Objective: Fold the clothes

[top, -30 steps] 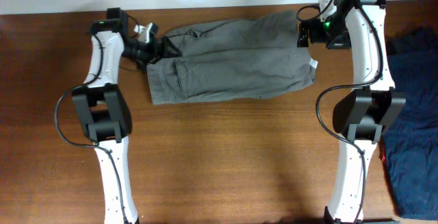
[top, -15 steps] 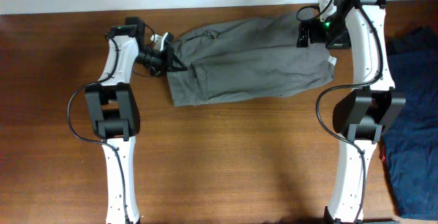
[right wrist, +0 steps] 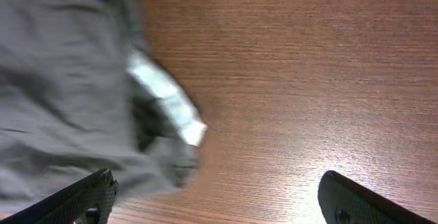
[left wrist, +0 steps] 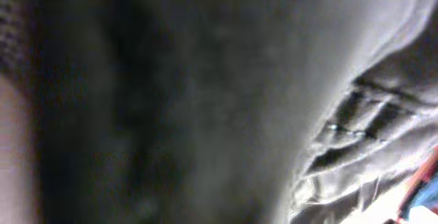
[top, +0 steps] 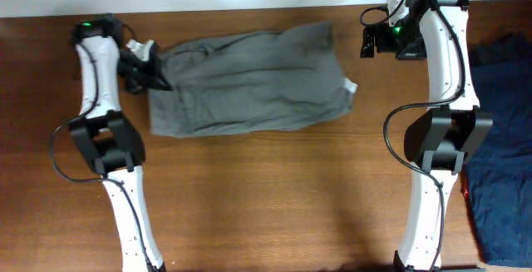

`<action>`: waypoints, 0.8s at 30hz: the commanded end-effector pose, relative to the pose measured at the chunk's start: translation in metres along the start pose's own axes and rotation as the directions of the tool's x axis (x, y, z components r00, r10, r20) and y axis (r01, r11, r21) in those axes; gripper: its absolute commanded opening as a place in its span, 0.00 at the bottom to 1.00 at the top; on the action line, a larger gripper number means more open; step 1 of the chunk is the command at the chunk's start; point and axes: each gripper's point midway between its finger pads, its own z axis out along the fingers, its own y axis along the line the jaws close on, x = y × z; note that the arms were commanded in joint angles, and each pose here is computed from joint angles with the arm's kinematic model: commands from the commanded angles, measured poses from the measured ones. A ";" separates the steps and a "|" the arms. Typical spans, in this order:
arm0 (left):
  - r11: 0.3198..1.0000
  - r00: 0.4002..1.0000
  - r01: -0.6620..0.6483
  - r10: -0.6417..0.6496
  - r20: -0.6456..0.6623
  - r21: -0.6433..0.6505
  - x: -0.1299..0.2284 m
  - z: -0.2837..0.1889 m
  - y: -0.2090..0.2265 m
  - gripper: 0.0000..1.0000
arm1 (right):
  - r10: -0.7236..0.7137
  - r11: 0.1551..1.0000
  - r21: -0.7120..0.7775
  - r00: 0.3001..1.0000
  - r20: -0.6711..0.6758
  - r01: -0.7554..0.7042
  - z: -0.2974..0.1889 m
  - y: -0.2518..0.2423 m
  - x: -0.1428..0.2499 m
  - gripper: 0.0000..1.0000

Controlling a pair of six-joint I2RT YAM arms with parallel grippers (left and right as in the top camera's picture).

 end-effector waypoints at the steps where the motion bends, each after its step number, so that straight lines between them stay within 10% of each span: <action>1: 0.986 0.992 0.038 -0.018 0.124 -0.163 -0.011 -0.056 0.038 0.01 | -0.010 1.000 -0.011 0.999 0.042 0.010 -0.016 0.008 -0.005 0.99; 24: 0.994 0.928 0.104 -0.089 0.362 -0.022 -0.043 -0.091 -0.083 0.01 | -0.004 0.993 -0.117 0.996 0.088 0.015 -0.015 0.039 -0.018 0.99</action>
